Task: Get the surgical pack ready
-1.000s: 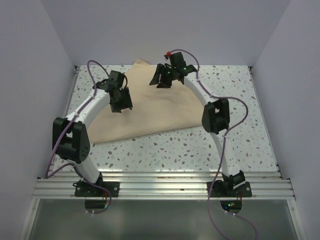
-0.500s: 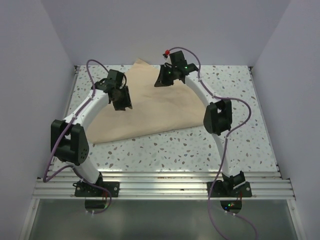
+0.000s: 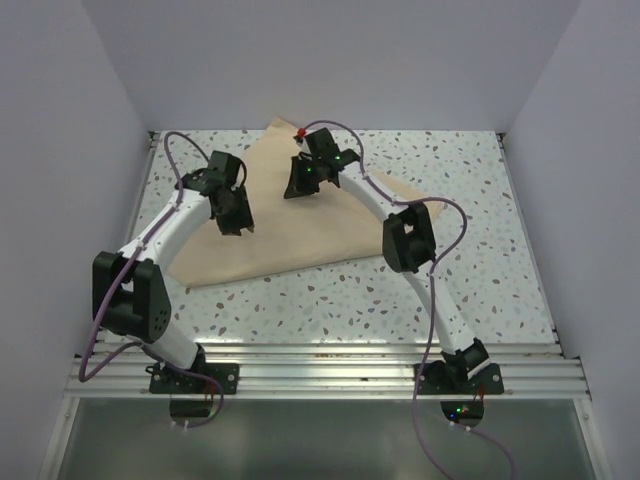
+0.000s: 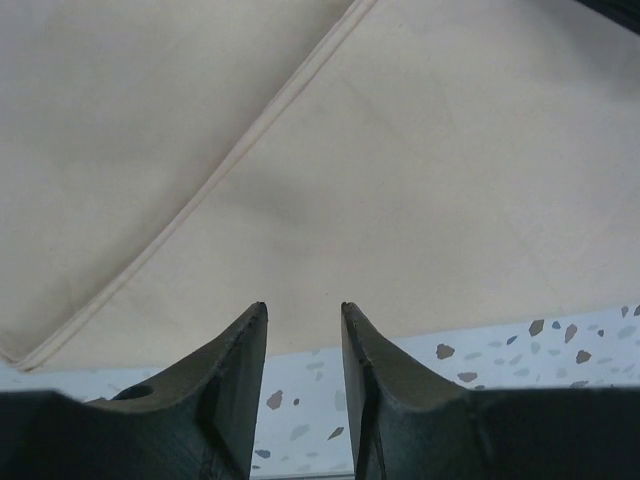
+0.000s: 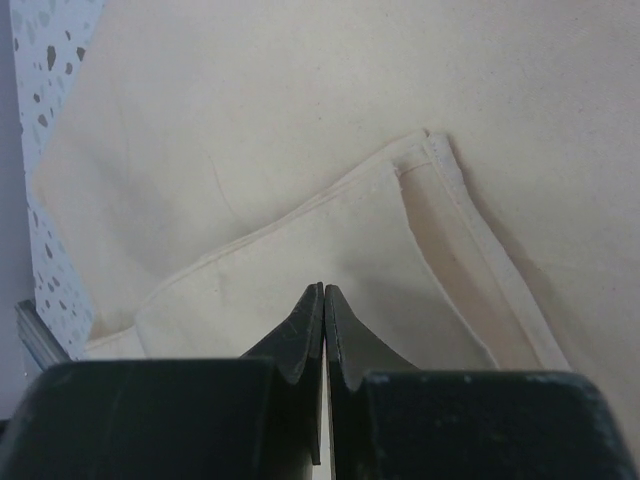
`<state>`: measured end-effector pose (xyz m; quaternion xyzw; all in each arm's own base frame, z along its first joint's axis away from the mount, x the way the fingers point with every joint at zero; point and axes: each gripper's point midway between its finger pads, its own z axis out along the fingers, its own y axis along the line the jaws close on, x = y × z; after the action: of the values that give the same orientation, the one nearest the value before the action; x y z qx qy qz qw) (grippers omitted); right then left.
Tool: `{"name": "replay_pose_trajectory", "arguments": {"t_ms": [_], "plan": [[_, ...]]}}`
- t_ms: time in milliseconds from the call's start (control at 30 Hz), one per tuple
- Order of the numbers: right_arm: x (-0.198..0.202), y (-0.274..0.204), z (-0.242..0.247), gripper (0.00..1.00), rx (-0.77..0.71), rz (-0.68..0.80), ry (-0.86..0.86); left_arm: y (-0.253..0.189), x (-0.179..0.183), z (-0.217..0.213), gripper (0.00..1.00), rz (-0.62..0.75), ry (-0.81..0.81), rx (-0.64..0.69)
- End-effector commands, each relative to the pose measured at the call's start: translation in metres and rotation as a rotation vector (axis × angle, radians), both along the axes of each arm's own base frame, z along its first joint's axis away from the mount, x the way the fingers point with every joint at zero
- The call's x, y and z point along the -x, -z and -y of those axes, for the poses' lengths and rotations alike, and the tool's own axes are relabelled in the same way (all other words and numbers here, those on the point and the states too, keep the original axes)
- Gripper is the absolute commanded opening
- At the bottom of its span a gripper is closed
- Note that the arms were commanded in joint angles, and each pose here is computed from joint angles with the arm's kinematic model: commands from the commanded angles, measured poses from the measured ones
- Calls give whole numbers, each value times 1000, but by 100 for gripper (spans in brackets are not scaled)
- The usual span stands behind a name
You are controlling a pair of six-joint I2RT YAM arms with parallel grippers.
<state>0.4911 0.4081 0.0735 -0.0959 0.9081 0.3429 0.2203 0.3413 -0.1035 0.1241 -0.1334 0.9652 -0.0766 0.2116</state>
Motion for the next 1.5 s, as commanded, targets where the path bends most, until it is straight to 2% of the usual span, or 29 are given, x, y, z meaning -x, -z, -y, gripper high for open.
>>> {"name": "replay_pose_trajectory", "arguments": {"t_ms": [0,133,267,367,533,600,667,700,933,1133,1233,1300,1467], "plan": [[-25,-5,2,0,-18,60,53,-5,15,-4,38,-17,-32,9],[-30,9,6,0,21,63,78,-3,28,-6,32,-58,-25,7],[-32,25,13,0,68,65,81,-5,36,-8,32,-57,-29,9],[-30,37,13,0,86,51,76,2,50,2,30,-114,0,63],[-28,59,18,0,132,33,88,9,62,-1,29,-144,-22,57],[-26,62,16,0,136,29,82,16,67,-5,22,-163,-38,40],[-23,66,15,0,144,23,75,26,73,-10,2,-185,-70,21],[-23,66,14,0,144,26,74,29,73,-10,0,-184,-76,22],[-18,65,11,0,156,28,62,84,91,-15,0,-324,-76,-33],[-14,71,16,0,184,20,56,121,81,-11,0,-360,-52,-31],[-13,72,15,0,178,14,53,108,94,-5,0,-380,-29,-22],[-13,72,15,0,178,13,54,79,92,-2,0,-298,-37,13],[-11,72,14,0,178,11,48,43,84,-23,0,-243,-89,-52]]}}
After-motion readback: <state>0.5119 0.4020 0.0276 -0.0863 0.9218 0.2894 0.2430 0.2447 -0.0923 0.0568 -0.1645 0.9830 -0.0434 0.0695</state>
